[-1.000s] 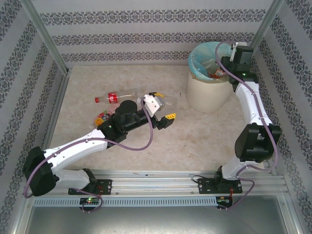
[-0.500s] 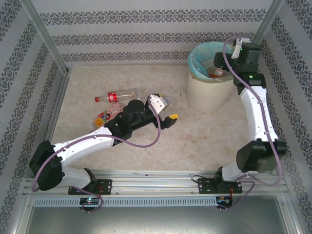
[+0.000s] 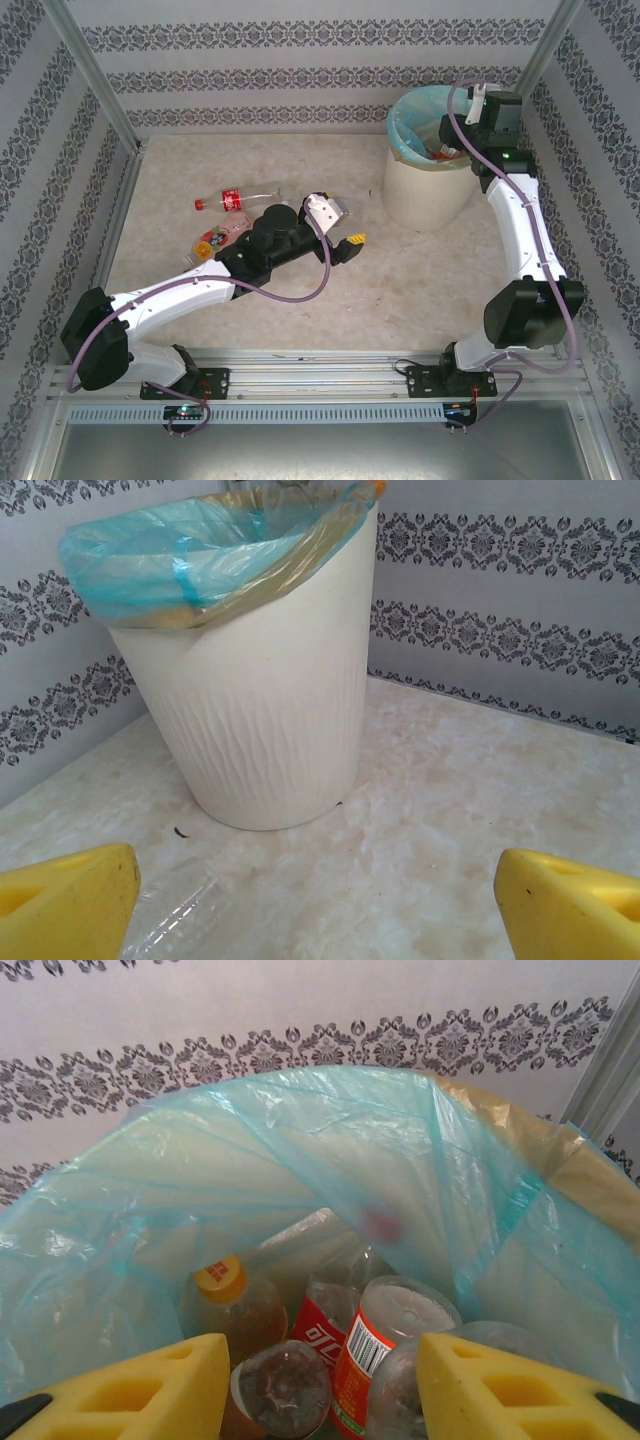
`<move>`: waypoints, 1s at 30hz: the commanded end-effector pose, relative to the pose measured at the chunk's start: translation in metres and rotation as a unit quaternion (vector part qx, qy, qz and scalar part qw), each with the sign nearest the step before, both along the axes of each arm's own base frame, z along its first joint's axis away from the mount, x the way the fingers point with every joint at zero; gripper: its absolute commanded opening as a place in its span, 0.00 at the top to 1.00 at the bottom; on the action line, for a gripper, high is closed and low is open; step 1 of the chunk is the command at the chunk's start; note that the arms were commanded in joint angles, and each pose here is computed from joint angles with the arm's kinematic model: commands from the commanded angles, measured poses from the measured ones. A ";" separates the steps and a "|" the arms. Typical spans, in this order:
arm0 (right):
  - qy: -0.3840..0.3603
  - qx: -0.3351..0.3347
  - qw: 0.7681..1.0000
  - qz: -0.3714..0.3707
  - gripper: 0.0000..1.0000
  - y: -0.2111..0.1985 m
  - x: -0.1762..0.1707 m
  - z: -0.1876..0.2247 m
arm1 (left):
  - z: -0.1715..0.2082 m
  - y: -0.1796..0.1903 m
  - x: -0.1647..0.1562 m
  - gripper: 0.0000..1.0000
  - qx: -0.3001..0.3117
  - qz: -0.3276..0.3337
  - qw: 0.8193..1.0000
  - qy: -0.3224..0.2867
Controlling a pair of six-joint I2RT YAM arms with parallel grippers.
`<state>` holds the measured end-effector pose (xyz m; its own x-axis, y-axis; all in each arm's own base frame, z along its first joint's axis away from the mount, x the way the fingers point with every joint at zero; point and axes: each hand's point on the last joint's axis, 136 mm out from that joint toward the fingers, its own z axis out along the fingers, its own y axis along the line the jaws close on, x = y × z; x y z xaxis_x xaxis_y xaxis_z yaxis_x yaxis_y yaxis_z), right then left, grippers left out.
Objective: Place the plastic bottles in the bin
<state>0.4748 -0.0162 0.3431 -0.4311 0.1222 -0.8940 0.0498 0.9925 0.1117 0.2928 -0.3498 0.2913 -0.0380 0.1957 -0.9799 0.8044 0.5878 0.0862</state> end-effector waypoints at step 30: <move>0.070 0.068 0.995 -0.015 0.47 -0.023 0.007 -0.043 | 0.017 0.007 0.006 0.08 0.000 0.025 0.999 -0.021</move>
<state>0.4965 -0.0464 0.3498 -0.3763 0.1773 -0.9094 0.0813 0.9841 0.1582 0.2969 -0.3472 0.2901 -0.0394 0.2014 -0.9787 0.7882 0.6083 0.0935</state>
